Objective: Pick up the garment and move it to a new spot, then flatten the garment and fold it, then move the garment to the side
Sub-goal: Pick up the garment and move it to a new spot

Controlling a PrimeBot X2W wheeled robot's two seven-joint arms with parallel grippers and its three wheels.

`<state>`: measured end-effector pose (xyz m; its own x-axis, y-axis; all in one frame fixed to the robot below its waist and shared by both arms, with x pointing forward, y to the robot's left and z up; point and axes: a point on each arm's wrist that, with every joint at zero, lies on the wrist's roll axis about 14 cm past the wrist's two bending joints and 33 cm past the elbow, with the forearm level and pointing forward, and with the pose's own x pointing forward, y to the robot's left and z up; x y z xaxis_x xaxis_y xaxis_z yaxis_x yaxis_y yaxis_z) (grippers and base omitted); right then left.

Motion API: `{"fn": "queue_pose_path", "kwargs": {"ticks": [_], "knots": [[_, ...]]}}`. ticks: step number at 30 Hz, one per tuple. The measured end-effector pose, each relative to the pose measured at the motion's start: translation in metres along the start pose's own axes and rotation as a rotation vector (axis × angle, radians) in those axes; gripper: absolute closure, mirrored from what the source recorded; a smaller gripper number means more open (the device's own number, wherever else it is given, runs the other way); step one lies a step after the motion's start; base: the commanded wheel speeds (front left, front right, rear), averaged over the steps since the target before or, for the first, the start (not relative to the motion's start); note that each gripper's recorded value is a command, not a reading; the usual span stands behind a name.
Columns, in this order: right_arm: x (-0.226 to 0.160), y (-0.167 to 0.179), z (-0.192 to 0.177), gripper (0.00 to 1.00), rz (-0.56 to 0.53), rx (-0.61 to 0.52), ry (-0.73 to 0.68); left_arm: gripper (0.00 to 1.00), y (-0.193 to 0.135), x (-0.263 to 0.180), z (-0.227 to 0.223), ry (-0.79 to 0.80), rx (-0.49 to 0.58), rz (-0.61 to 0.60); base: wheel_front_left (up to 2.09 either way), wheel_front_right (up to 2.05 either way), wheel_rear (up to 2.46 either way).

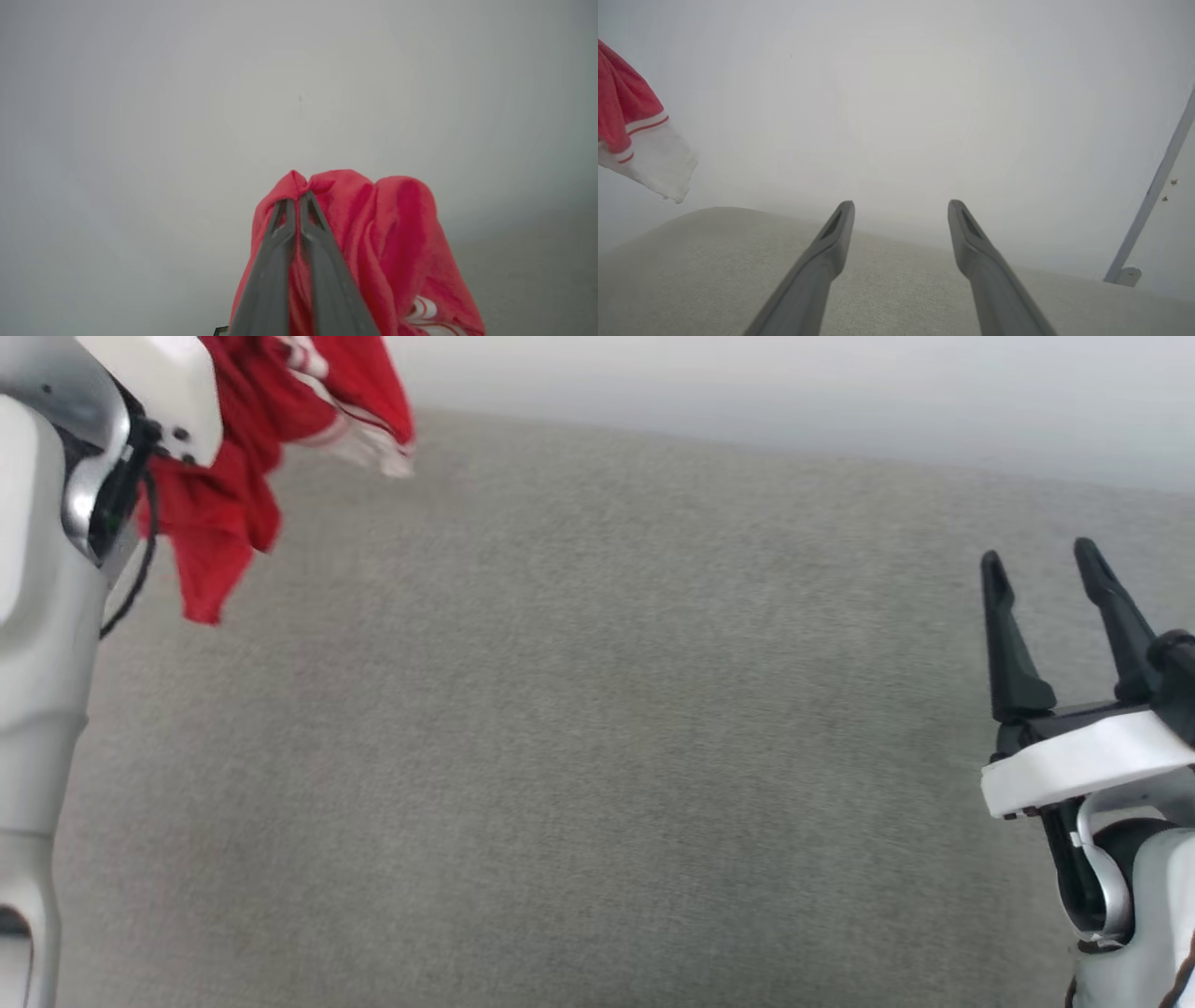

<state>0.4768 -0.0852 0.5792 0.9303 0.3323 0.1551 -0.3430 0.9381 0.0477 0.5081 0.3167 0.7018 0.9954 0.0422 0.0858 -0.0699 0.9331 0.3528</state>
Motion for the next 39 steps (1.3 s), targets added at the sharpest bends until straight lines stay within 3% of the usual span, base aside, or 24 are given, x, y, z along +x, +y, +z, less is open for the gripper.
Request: {"fn": "queue_pose_path", "kwargs": {"ticks": [6, 23, 32, 39], "knots": [[-0.021, -0.029, 0.006, 0.00, -0.093, -0.017, -0.010, 1.00, -0.042, -0.003, 0.022, -0.030, 0.009, -0.126, 0.00, 0.00, 0.00], [-0.112, -0.120, 0.011, 0.00, -0.420, -0.053, -0.002, 1.00, -0.247, -0.052, 0.053, -0.048, -0.028, -0.687, 0.00, 0.00, 0.00], [-0.139, -0.133, 0.000, 0.00, -0.488, -0.054, 0.021, 1.00, -0.326, -0.091, -0.021, 0.188, -0.093, -0.909, 0.00, 0.00, 0.00], [-0.151, -0.136, -0.013, 0.00, -0.510, -0.040, 0.042, 1.00, -0.356, -0.116, -0.104, 0.448, -0.108, -0.979, 0.00, 0.00, 0.00]]}}
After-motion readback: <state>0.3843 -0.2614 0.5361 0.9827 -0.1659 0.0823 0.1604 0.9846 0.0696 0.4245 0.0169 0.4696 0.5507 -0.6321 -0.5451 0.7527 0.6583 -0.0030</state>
